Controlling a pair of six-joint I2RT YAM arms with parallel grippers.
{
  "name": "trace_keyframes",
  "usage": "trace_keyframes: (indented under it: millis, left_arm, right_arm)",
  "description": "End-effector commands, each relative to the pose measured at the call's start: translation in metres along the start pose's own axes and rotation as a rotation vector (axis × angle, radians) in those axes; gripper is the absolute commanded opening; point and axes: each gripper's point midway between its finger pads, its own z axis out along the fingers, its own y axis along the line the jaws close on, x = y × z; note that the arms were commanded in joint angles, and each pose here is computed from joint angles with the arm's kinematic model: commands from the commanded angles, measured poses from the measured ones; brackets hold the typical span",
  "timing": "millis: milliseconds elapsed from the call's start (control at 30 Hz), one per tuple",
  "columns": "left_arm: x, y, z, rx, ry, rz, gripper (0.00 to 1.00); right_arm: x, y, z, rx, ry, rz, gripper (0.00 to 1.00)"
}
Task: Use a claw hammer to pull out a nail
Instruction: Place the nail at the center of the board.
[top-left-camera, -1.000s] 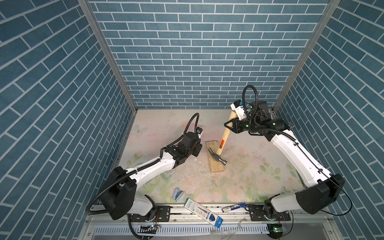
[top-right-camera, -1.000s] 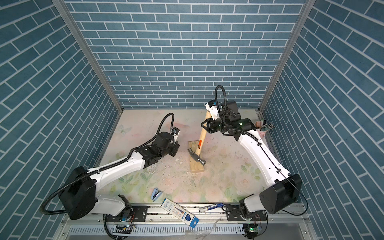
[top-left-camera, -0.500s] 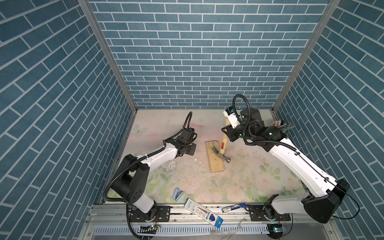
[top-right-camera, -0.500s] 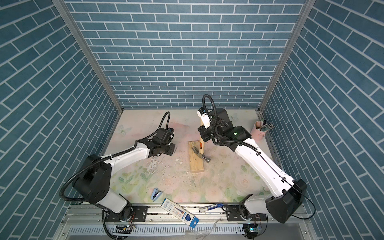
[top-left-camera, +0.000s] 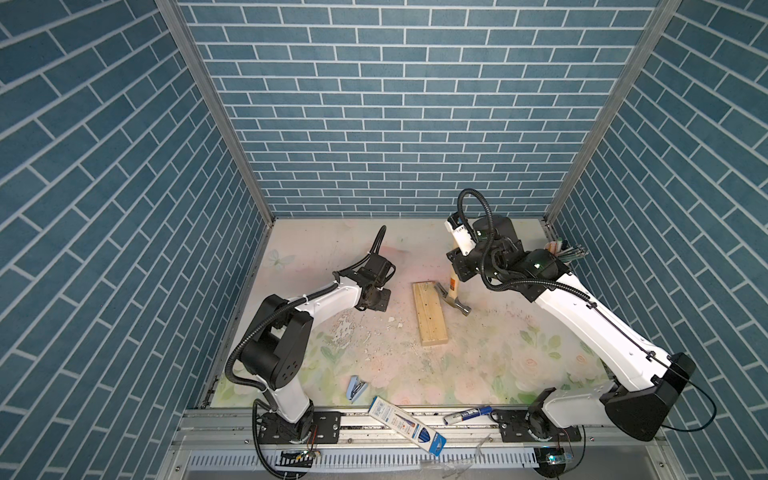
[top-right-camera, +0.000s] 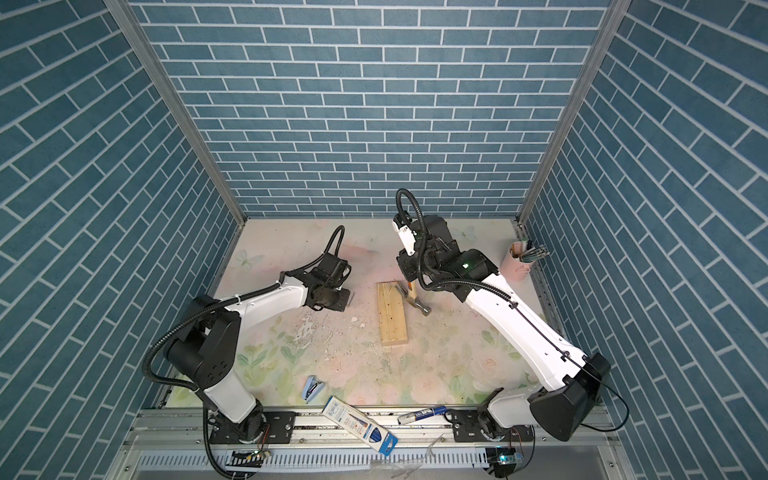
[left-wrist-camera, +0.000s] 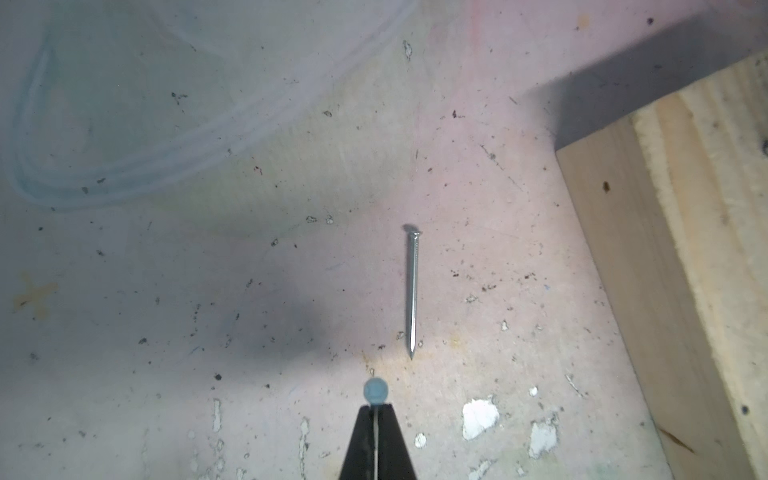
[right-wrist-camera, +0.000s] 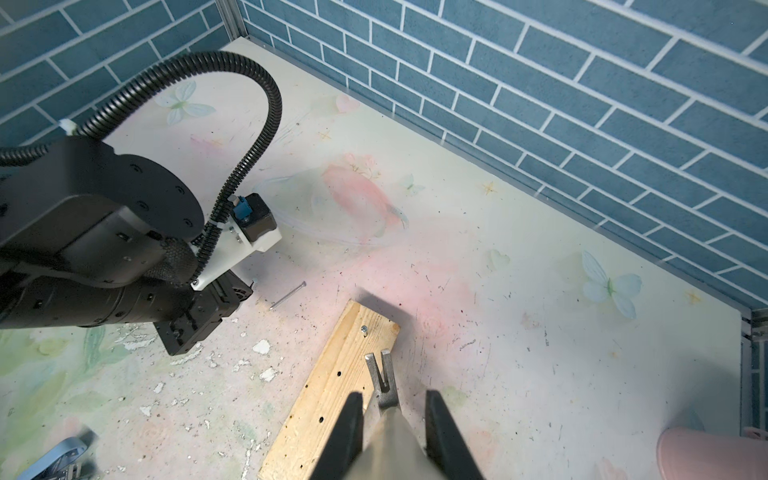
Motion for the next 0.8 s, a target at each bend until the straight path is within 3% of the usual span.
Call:
trace_keyframes:
  millis: [0, 400, 767]
  left_arm:
    - [0.005, 0.006, 0.004, -0.018, 0.047, -0.015, 0.04]
    - [0.011, 0.005, 0.03, -0.002, 0.11, -0.023, 0.12]
    - [0.011, 0.006, 0.027, -0.003, 0.106, -0.027, 0.2]
  right_arm:
    - [-0.036, -0.005, -0.017, 0.03, -0.112, -0.019, 0.0]
    - [-0.043, 0.0, -0.017, -0.004, -0.101, -0.011, 0.0]
    - [-0.041, 0.004, -0.015, -0.031, -0.086, -0.004, 0.0]
